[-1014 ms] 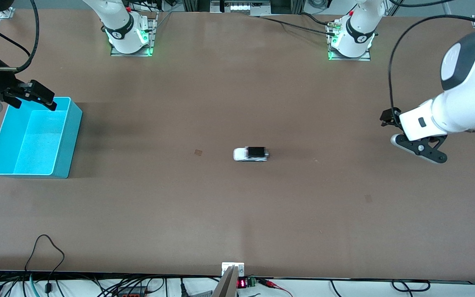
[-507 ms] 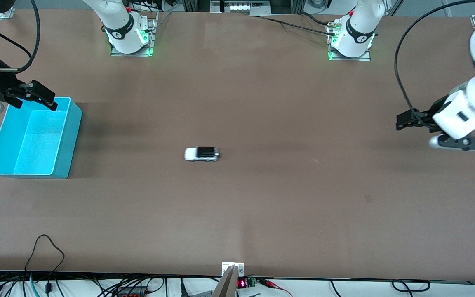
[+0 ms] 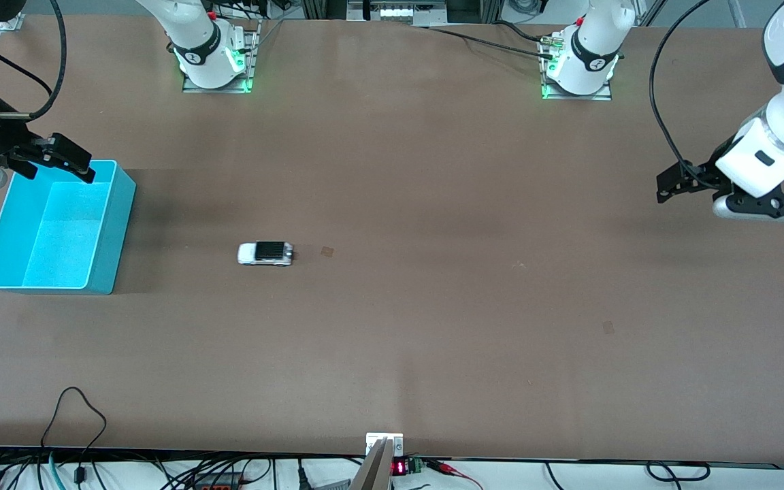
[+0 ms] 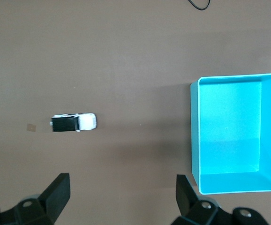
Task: Wind and store white jeep toy
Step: 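Raise the left gripper away as the jeep rolls toward the bin, then move the right gripper down over the stopped jeep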
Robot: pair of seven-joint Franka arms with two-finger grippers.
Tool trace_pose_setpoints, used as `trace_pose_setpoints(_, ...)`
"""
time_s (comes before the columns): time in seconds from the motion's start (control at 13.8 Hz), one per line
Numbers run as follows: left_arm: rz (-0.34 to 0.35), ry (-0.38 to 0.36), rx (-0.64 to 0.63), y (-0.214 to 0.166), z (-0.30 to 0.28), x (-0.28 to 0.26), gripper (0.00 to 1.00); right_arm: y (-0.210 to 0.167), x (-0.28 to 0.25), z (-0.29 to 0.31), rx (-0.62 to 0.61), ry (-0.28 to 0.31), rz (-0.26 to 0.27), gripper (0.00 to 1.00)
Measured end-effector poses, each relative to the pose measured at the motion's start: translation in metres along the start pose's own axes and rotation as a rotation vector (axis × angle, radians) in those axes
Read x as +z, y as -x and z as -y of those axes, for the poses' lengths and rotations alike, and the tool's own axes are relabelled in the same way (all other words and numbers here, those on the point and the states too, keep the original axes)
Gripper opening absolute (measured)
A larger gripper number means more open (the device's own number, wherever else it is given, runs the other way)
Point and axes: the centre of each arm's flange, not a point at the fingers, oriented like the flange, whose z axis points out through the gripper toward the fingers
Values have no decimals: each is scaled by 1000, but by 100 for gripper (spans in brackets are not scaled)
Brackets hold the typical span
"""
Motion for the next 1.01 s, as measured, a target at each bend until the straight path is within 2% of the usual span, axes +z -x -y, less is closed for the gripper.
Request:
trace_pose_setpoints(0.65, 3, 0, 20, 2, -15, -6, 100, 1, 23, 0, -7, 2, 32, 100)
trace_pose_setpoints(0.8, 2, 0, 20, 2, -15, -7, 100, 0, 48, 4, -73, -7, 39, 100)
trace_pose_setpoints(1.01, 2, 0, 21, 2, -16, -7, 100, 4, 88, 17, -279, -14, 69, 100)
